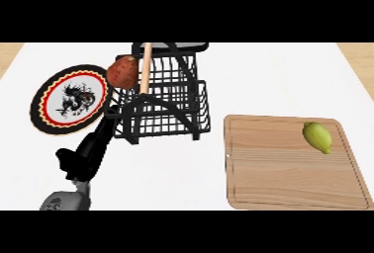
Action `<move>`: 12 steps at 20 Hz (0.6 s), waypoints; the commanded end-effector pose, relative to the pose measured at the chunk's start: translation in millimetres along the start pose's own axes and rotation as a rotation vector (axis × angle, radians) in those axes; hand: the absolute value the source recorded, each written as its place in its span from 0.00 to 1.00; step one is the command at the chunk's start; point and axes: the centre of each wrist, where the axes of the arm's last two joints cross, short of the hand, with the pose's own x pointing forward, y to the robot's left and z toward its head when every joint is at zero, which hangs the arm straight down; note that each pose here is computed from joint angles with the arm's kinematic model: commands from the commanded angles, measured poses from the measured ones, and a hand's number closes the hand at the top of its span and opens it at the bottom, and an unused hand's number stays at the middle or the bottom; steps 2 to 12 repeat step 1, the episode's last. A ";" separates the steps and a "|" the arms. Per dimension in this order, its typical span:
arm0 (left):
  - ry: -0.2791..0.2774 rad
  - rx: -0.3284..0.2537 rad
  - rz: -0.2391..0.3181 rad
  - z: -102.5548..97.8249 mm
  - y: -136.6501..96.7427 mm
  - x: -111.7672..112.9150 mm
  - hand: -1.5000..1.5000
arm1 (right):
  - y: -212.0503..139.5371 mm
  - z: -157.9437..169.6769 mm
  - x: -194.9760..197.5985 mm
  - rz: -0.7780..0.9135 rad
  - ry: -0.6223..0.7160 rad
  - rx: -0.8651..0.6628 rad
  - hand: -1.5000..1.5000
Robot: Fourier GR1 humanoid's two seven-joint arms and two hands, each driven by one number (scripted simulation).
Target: Pick the sweet potato from the cutting board and place it in the tiered basket
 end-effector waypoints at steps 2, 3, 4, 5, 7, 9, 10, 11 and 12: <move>-0.006 -0.003 0.016 -2.5 -4.3 3.4 0.50 | -84.2 1.5 -23.1 0.022 -0.028 0.001 0.00; -0.006 -0.003 0.016 -2.5 -4.3 3.4 0.50 | -84.2 1.5 -23.1 0.022 -0.028 0.001 0.00; -0.006 -0.003 0.016 -2.5 -4.3 3.4 0.50 | -84.2 1.5 -23.1 0.022 -0.028 0.001 0.00; -0.006 -0.003 0.016 -2.5 -4.3 3.4 0.50 | -84.2 1.5 -23.1 0.022 -0.028 0.001 0.00; -0.006 -0.003 0.016 -2.5 -4.3 3.4 0.50 | -84.2 1.5 -23.1 0.022 -0.028 0.001 0.00; -0.006 -0.003 0.016 -2.5 -4.3 3.4 0.50 | -84.2 1.5 -23.1 0.022 -0.028 0.001 0.00; -0.006 -0.003 0.016 -2.5 -4.3 3.4 0.50 | -84.2 1.5 -23.1 0.022 -0.028 0.001 0.00; -0.006 -0.003 0.016 -2.5 -4.3 3.4 0.50 | -84.2 1.5 -23.1 0.022 -0.028 0.001 0.00; -0.006 -0.003 0.016 -2.5 -4.3 3.4 0.50 | -84.2 1.5 -23.1 0.022 -0.028 0.001 0.00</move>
